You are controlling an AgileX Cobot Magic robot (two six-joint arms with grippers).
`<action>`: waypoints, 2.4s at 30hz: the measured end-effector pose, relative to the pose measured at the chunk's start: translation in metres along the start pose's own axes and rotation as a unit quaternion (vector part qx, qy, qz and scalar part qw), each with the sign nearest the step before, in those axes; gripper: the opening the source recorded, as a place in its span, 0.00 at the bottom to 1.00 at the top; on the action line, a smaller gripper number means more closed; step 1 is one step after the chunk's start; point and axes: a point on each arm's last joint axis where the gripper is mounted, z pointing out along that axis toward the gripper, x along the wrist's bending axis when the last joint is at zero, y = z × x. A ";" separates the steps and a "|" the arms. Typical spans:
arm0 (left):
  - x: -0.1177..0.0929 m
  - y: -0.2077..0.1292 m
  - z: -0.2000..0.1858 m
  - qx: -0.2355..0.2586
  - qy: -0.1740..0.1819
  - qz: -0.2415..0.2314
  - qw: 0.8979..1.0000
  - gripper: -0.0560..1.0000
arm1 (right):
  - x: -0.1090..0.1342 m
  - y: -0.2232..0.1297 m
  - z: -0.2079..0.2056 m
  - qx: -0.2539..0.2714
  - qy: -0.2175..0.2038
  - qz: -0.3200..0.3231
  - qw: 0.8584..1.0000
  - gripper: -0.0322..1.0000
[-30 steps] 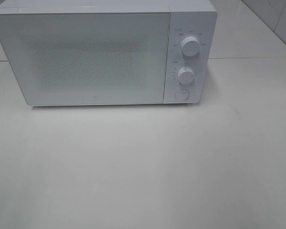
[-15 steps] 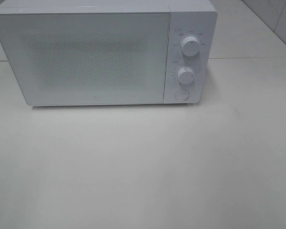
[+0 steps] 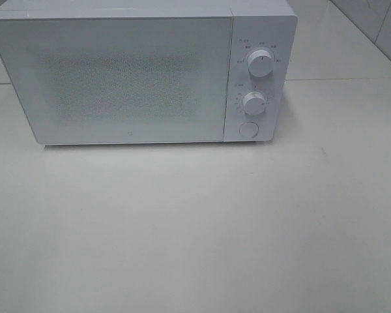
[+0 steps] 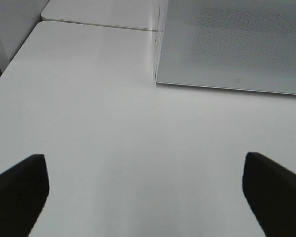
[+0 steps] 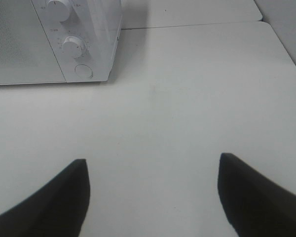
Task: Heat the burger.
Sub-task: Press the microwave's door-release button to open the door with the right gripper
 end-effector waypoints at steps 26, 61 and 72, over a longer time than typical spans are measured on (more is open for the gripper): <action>0.000 0.000 0.000 0.000 0.000 0.000 1.000 0.99 | 0.013 0.060 0.083 -0.046 0.020 -0.015 0.999 0.71; 0.000 0.000 0.000 0.000 0.000 0.000 1.000 0.99 | 0.047 0.044 0.275 -0.079 0.051 -0.037 0.995 0.71; 0.000 0.000 0.000 0.000 0.000 0.000 1.000 0.99 | 0.096 0.012 0.291 -0.063 0.069 -0.017 0.995 0.71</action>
